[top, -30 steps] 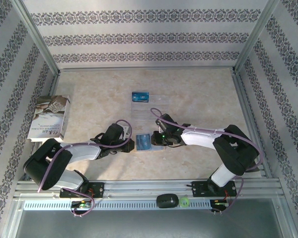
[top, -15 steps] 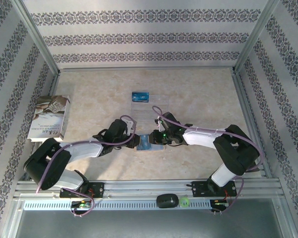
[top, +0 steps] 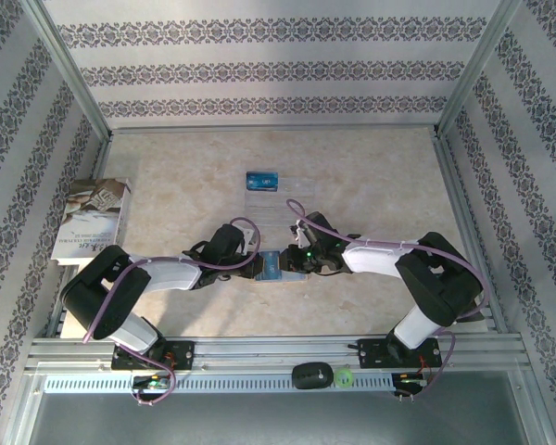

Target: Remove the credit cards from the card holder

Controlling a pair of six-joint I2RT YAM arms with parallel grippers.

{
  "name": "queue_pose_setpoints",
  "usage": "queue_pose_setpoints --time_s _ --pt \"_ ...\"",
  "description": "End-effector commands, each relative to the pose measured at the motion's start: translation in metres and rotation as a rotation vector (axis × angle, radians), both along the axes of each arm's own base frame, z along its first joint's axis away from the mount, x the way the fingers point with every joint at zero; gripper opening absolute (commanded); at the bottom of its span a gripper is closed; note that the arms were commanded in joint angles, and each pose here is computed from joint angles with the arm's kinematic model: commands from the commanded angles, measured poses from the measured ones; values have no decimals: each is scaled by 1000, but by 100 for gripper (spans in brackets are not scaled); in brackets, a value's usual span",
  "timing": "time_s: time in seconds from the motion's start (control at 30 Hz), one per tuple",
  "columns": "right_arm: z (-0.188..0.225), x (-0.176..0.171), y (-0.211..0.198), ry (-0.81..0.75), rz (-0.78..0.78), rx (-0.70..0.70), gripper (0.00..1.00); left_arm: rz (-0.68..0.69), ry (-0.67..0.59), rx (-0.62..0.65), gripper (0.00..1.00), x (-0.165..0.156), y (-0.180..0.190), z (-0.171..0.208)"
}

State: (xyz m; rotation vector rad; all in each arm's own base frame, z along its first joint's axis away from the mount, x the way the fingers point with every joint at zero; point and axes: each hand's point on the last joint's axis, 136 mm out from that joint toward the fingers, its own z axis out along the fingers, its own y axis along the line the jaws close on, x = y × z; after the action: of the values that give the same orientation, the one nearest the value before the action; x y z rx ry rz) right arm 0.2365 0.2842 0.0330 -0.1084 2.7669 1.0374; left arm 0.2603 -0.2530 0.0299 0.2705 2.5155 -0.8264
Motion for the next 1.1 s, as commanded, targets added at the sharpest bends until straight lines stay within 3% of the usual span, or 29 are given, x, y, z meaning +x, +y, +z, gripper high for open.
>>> queue_pose_setpoints --time_s 0.0,0.43,0.8,0.97,1.07 --pt "-1 1 2 23 -7 40 22 17 44 31 8 -9 6 -16" --pt "-15 1 -1 59 -27 30 21 33 75 18 8 -19 12 -26" --pt "-17 0 2 73 -25 50 14 31 80 16 8 -20 11 -27" --pt "-19 0 1 73 -37 50 1 33 81 14 8 -20 12 -28" --pt "-19 1 -6 57 -60 23 0 37 81 13 8 -20 12 -27"
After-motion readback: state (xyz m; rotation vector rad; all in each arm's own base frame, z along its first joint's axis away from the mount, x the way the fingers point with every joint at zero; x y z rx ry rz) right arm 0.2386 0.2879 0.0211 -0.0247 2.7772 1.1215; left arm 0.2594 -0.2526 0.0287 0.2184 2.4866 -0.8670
